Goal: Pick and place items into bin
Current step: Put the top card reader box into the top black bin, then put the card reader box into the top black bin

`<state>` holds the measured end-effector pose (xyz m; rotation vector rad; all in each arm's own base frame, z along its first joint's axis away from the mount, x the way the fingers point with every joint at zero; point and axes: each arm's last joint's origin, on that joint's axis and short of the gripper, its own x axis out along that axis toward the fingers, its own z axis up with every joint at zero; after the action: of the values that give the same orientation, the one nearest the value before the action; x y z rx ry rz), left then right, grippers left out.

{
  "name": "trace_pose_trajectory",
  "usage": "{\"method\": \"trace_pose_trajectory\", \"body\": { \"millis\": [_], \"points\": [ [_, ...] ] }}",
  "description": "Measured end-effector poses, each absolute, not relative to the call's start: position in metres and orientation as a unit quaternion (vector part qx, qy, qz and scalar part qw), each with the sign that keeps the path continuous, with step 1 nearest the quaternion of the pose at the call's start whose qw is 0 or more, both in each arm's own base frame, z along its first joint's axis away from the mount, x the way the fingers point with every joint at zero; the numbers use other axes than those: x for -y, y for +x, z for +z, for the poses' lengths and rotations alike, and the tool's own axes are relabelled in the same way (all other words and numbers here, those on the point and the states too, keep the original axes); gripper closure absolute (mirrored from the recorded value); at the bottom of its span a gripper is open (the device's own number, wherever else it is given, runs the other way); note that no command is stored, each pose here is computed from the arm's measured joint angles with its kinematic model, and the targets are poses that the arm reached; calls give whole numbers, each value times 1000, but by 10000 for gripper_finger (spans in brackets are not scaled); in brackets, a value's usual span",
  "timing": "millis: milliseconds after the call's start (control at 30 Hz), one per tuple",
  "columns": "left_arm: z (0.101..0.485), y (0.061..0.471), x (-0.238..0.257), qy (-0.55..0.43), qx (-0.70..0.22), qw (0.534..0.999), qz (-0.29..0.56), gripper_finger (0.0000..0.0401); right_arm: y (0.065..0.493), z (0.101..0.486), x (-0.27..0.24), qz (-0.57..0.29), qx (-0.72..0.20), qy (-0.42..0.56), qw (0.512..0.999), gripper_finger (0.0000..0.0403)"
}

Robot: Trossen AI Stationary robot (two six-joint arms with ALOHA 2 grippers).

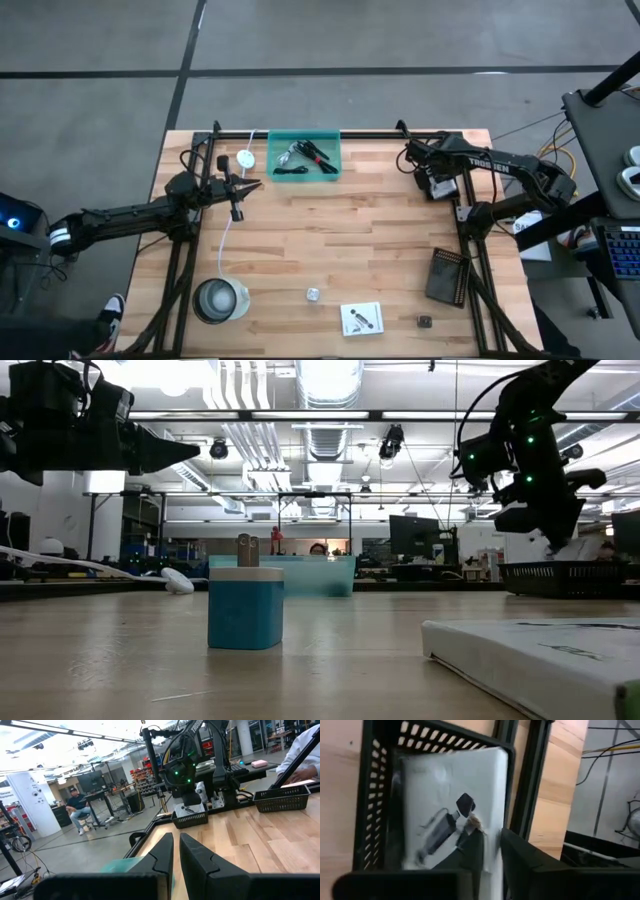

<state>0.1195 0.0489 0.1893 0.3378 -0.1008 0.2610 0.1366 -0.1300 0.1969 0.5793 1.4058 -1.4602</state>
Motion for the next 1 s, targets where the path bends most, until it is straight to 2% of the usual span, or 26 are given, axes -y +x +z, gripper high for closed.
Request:
{"method": "trace_pose_trajectory", "body": {
  "millis": [300,500,733,867,1000],
  "points": [
    [189,120,-49,168,50,976,130,386,136,197,131,-601,-580,241,493,243],
    [189,120,-49,168,50,976,130,386,144,206,133,-579,-566,279,517,216],
    [190,120,-49,168,51,976,131,386,181,228,109,-503,-519,258,641,224],
    [189,120,-49,168,51,976,131,386,203,238,74,-434,-506,214,713,231],
    [189,120,-49,168,51,976,131,386,221,242,27,-331,-505,192,773,238]
  ]
}}
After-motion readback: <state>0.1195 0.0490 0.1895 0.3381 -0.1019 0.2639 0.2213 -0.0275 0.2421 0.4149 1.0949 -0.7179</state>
